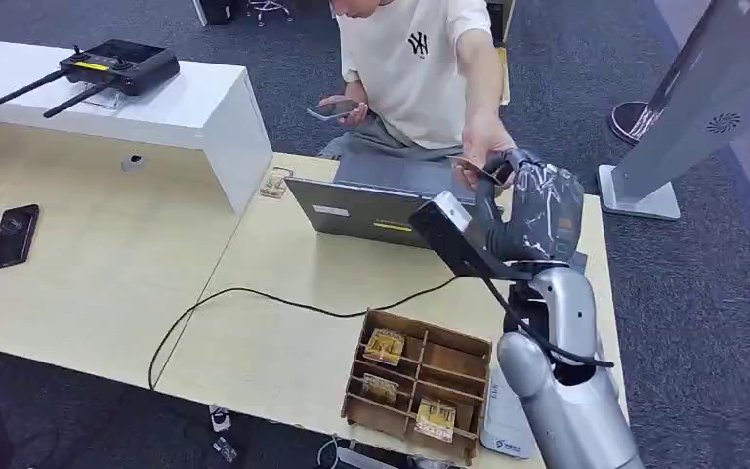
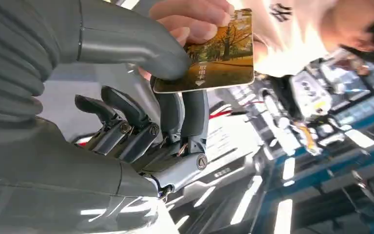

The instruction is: Pass the card to the sensor for recognition and then transmit it.

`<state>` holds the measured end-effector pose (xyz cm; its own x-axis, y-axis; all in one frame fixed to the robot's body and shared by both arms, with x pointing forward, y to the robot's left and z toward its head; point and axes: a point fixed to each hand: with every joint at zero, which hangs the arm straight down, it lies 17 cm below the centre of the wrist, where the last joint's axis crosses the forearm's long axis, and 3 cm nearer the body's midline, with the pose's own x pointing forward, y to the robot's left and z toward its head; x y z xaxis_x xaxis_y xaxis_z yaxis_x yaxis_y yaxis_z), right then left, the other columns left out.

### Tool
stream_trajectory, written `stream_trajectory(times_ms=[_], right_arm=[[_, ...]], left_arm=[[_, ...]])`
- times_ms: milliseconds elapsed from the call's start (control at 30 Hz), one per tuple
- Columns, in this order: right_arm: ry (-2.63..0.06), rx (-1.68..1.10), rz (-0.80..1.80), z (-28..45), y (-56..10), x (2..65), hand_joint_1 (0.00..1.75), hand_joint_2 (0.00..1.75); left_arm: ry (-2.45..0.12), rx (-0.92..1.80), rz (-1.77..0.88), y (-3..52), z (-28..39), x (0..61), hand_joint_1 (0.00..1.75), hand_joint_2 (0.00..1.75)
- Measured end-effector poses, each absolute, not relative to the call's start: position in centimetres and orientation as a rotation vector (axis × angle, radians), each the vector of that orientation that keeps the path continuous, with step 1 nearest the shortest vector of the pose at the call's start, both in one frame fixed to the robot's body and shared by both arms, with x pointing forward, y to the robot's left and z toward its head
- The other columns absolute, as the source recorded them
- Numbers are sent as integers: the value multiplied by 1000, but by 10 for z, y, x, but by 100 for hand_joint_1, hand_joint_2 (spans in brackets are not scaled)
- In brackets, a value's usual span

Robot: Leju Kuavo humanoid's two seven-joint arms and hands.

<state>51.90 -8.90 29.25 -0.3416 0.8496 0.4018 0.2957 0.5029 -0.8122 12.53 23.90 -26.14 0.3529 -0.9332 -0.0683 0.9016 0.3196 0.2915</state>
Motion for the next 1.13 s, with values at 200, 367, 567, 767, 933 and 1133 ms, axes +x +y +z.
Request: stream_trajectory(times_ms=[200, 367, 567, 767, 933, 1133], right_arm=[[-1784, -1017, 896, 265, -91, 532, 0, 175], [-1742, -1031, 939, 248, -92, 535, 0, 175], [-1741, -995, 938, 238, -90, 532, 0, 175], [-1824, -795, 802, 242, -84, 516, 0, 175], [-1928, -524, 588, 255, -82, 483, 0, 175], [-1936, -62, 300, 243, -85, 439, 0, 0]], left_arm=[[-119, 301, -1213, 240, -261, 127, 0, 0], [-116, 307, -1220, 241, -261, 127, 0, 0], [-116, 310, -1226, 242, -261, 127, 0, 0], [-108, 297, -1201, 243, -263, 120, 0, 0], [-88, 278, -1170, 245, -267, 101, 0, 0], [-70, 266, -1136, 248, -270, 82, 0, 0]])
